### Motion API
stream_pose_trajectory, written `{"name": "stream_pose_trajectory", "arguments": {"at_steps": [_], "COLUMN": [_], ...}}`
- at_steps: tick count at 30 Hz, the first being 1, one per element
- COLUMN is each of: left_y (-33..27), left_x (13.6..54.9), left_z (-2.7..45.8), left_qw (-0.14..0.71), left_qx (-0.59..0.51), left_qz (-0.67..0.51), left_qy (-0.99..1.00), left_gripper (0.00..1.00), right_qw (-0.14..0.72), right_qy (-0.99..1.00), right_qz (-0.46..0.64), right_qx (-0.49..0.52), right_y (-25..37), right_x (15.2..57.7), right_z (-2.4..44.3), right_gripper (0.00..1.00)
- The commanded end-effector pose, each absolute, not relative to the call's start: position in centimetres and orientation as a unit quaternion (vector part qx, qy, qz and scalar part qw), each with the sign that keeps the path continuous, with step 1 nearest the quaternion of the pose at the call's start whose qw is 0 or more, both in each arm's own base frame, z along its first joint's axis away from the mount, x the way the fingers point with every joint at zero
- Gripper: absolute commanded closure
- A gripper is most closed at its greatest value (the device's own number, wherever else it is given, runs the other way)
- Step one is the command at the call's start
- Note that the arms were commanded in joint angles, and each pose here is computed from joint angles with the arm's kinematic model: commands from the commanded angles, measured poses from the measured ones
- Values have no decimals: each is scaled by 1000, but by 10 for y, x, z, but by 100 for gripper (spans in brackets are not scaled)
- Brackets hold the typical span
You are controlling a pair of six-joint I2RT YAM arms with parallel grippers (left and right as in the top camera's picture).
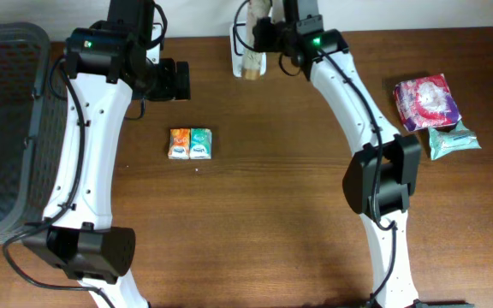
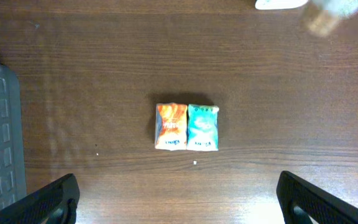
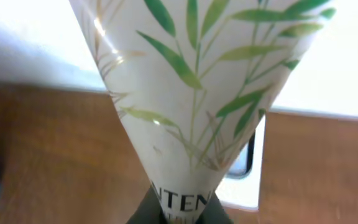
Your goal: Scan the item barcode
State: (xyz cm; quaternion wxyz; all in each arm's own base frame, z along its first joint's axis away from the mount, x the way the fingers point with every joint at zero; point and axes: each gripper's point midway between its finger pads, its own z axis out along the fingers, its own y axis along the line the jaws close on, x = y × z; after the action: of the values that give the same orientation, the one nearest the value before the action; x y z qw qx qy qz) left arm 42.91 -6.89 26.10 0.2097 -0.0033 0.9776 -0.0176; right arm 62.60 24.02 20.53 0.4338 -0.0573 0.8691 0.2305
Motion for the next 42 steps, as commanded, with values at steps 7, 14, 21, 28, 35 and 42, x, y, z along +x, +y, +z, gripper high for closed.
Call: {"name": "stream_pose_trajectory", "arguments": {"at_steps": [7, 14, 21, 28, 35, 42], "left_y": [-66, -66, -66, -66, -66, -66], "left_x": [430, 430, 430, 430, 430, 430], "left_z": [265, 265, 265, 265, 265, 265], "left_qw": [216, 216, 216, 216, 216, 216], "left_qx": [-6, -6, -6, -6, -6, -6], "left_qz": [-15, -15, -14, -14, -14, -14], "left_qy": [976, 976, 976, 976, 976, 976], "left_gripper": [1, 1, 1, 1, 1, 1], "right_qw": [495, 504, 301, 106, 20, 60], "right_qy": [840, 839, 906, 825, 784, 794], "right_qz": [223, 195, 79, -55, -68, -60], "right_qx": [24, 69, 285, 552, 617, 602], "right_y": [240, 160, -41, -215, -252, -255], "right_x": [657, 644, 549, 415, 358, 367], "right_z": [211, 277, 229, 161, 101, 123], "right_gripper": [96, 96, 96, 96, 96, 39]}}
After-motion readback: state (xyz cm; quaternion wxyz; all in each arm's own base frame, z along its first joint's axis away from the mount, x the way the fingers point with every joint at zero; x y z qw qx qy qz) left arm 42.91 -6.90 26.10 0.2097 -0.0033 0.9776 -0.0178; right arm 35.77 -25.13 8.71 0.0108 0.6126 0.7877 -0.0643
